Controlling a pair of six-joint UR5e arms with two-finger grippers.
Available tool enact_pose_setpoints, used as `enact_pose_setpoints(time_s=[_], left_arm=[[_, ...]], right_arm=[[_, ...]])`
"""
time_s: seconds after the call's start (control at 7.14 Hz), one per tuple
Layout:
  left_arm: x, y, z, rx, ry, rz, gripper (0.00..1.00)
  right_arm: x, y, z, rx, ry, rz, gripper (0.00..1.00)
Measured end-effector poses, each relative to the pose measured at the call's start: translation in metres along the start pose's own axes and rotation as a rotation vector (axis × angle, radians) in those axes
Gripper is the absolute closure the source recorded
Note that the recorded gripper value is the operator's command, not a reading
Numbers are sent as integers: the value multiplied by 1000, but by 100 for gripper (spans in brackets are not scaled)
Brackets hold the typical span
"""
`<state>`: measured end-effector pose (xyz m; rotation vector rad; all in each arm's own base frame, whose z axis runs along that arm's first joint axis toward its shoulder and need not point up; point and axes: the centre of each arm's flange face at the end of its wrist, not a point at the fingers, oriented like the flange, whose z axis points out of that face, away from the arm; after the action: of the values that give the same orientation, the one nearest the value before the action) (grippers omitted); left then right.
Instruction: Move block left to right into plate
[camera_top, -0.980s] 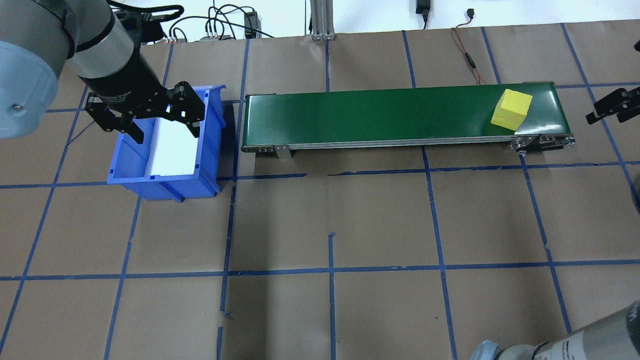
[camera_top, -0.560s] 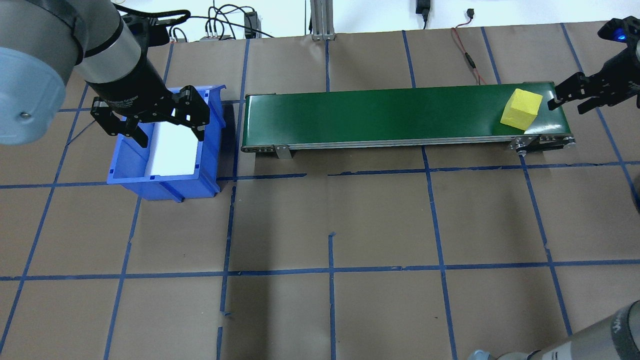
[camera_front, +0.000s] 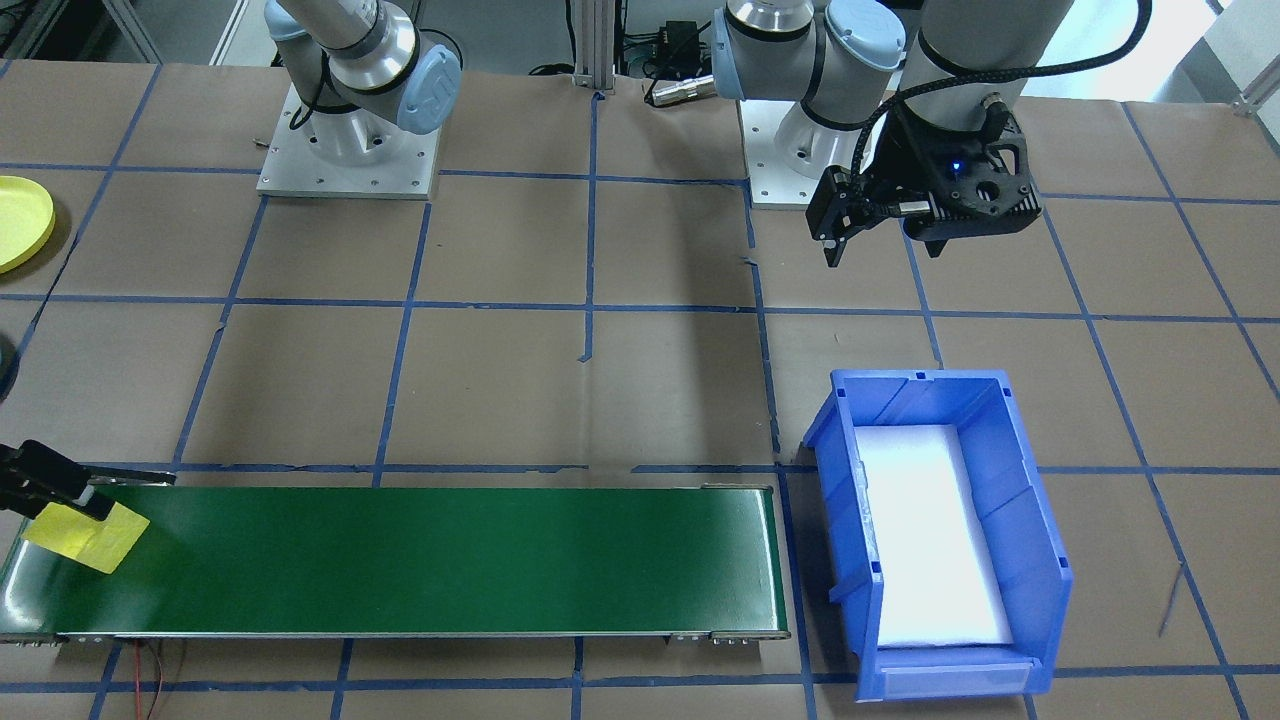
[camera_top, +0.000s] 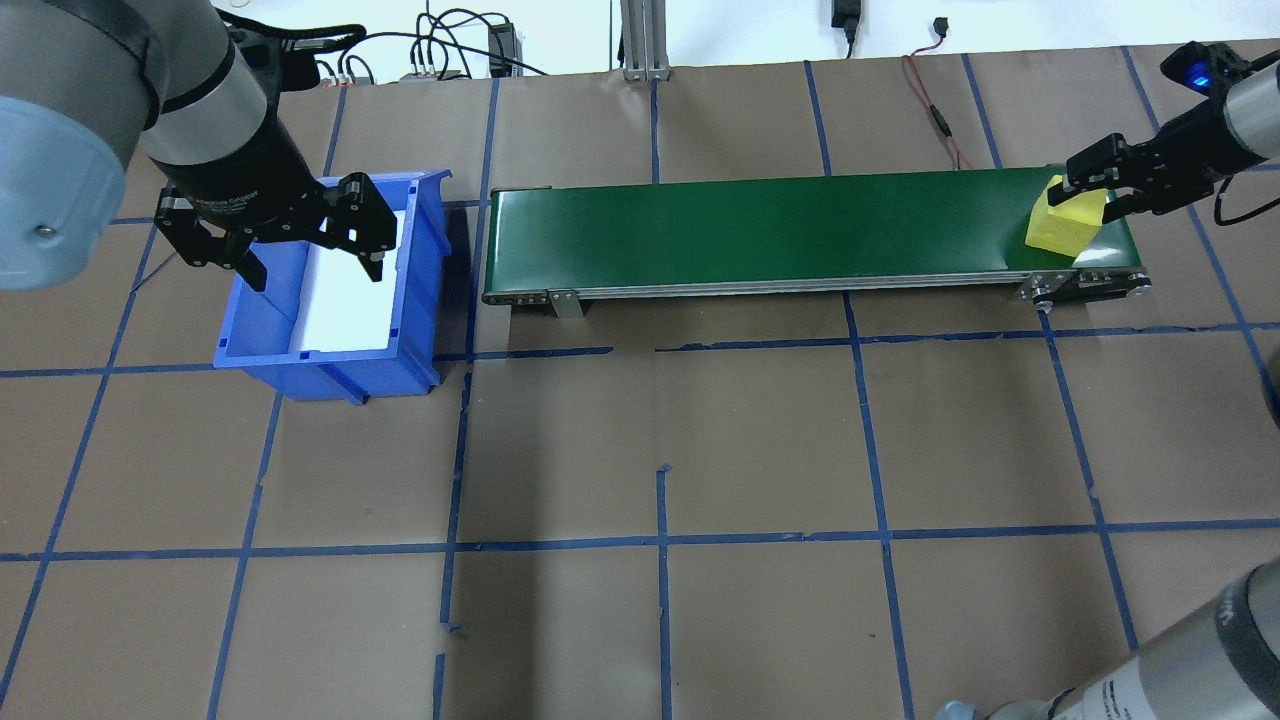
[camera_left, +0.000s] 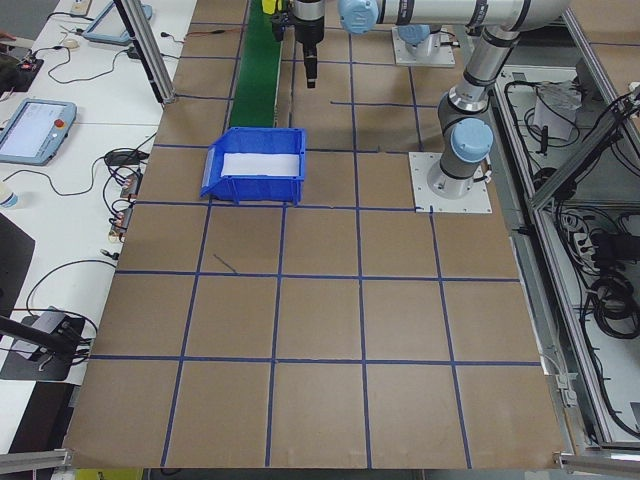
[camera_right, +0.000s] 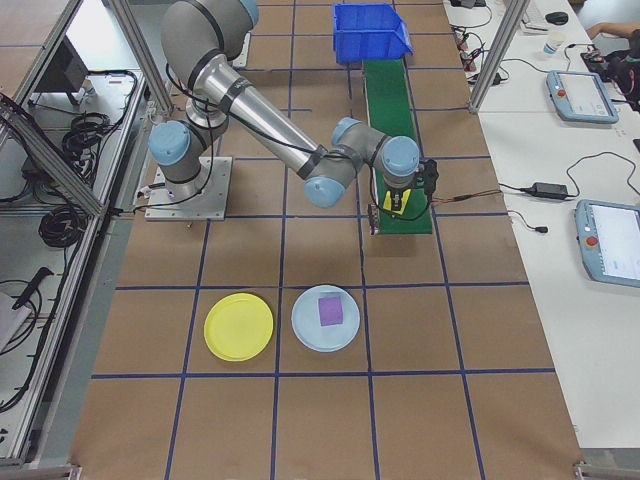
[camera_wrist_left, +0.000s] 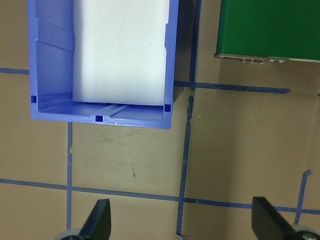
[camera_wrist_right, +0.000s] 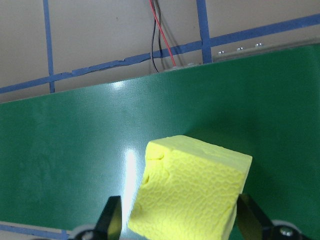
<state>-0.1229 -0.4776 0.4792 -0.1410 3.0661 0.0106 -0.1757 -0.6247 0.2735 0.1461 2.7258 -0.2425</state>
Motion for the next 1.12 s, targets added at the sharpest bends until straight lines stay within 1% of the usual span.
enact_pose_setpoints(time_s=[0.28, 0.42, 0.56, 0.84, 0.98, 1.12], left_arm=[[-1, 0, 0, 0, -2, -4, 0], [-1, 0, 0, 0, -2, -4, 0], [-1, 0, 0, 0, -2, -3, 0], [-1, 0, 0, 1, -2, -2, 0], [-1, 0, 0, 1, -2, -2, 0], [-1, 0, 0, 2, -2, -3, 0]], right_arm=[[7, -5, 13, 14, -13, -4, 17], [10, -7, 19, 17, -14, -5, 21], [13, -7, 23, 15, -13, -5, 45], [16, -5, 27, 5, 2, -7, 58], [17, -3, 23, -6, 30, -13, 61], [17, 0, 14, -29, 83, -27, 61]])
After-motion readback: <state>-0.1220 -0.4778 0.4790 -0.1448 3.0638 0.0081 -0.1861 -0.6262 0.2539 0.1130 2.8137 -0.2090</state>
